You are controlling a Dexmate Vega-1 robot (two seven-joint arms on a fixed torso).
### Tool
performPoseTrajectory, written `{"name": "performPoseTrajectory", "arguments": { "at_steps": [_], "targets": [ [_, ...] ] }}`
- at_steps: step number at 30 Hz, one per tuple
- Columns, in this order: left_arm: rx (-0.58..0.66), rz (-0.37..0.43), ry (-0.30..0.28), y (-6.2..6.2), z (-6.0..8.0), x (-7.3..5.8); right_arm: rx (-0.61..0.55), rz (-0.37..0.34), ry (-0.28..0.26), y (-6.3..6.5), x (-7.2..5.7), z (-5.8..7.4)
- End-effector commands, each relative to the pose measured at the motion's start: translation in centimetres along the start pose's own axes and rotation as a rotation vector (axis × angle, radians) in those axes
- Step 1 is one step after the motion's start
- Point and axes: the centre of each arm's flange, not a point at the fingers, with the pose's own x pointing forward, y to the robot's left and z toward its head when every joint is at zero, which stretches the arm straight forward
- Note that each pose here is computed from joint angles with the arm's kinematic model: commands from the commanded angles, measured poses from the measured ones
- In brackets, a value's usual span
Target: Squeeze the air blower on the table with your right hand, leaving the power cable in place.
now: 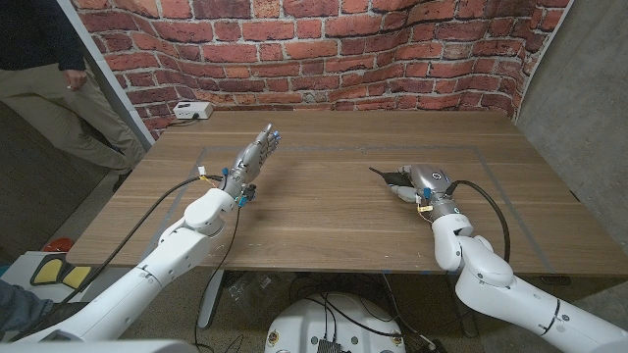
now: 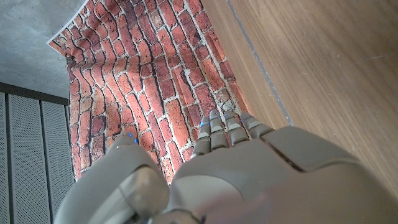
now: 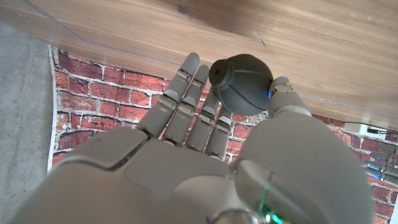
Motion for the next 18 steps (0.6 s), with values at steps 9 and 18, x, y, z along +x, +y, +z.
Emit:
{"name": "performPoseTrajectory", "arguments": {
  "at_steps": [9, 18],
  "targets": [
    [-0.003, -0.004, -0.001, -0.55, -0.12, -0.03, -0.092, 0.068, 0.033, 2.42, 0.28, 0.08],
    [-0.01, -0.006, -0.001, -0.69, -0.38, 0.02, -0.106, 0.105, 0.042, 2.6, 0.62, 0.14]
  ]
}}
